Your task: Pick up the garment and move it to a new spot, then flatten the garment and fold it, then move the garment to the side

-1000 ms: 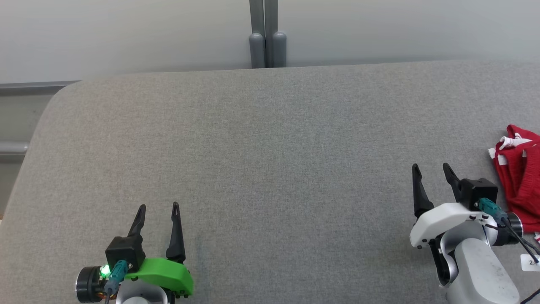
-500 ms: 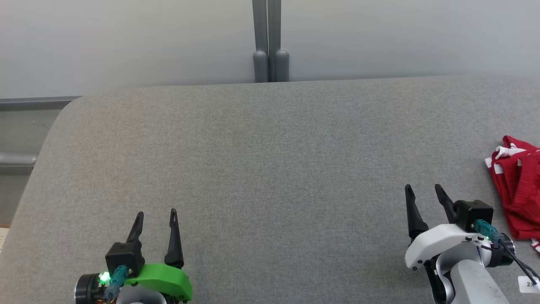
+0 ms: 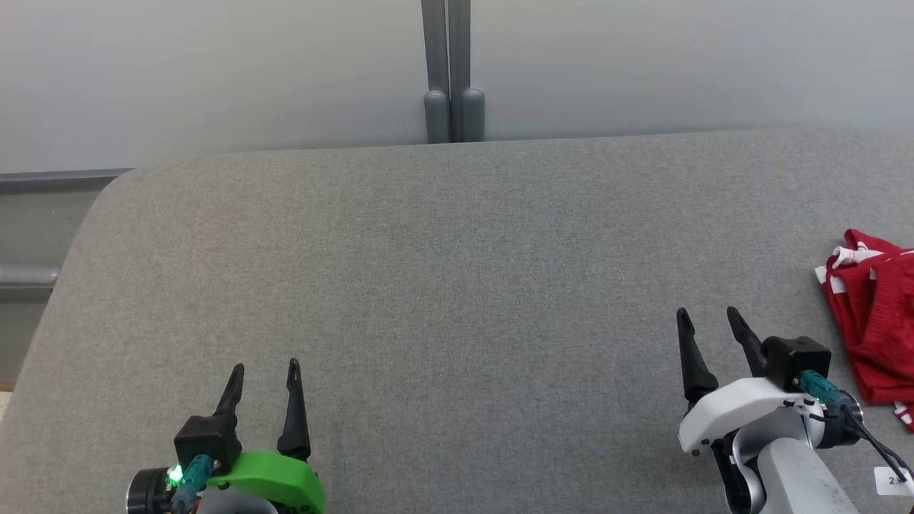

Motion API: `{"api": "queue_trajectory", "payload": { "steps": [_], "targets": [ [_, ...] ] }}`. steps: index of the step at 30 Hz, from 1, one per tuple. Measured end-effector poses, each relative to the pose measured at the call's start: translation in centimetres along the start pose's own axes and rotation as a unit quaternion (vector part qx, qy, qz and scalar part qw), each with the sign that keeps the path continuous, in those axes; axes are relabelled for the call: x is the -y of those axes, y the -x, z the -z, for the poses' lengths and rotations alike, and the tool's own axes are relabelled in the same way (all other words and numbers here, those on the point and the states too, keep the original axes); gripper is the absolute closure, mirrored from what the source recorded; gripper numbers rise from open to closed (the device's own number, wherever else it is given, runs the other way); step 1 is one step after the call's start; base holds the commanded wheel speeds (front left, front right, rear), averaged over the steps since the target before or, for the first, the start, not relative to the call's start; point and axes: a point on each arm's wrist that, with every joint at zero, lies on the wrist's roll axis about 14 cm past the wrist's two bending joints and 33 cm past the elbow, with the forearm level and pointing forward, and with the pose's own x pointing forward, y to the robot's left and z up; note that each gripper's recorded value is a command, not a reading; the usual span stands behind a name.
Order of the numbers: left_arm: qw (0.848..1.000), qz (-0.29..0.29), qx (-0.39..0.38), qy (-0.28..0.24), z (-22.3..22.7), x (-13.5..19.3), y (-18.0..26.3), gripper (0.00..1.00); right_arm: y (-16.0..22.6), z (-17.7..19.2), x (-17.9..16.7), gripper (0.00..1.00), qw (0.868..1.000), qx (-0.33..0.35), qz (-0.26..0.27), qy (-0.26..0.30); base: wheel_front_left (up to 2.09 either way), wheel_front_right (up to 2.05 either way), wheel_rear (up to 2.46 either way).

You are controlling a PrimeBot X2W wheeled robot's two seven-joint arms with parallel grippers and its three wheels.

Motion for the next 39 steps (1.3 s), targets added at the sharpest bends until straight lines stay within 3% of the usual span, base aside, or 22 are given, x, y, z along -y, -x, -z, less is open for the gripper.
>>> {"api": "queue_trajectory", "payload": {
  "steps": [11,12,18,39],
  "targets": [
    [1.0,-0.003,0.005,0.007,-0.3,-0.2,-0.1,0.0,-0.1,0.0,0.1,0.0,1.0,0.001,0.003,-0.013,0.0,0.0,0.0],
    [1.0,-0.003,0.003,0.008,-0.2,-0.3,-0.1,1.0,0.0,0.2,0.1,1.0,1.0,-0.002,0.003,-0.013,0.0,0.0,0.0],
    [0.999,-0.013,-0.037,0.022,2.1,-0.7,0.8,1.0,1.4,3.1,0.4,1.0,0.998,-0.046,0.015,-0.029,0.0,0.0,0.0],
    [0.976,-0.051,-0.048,0.206,1.7,-2.2,0.4,1.0,1.3,1.7,1.7,1.0,0.976,-0.029,0.058,-0.208,0.0,0.0,0.0]
  ]
}}
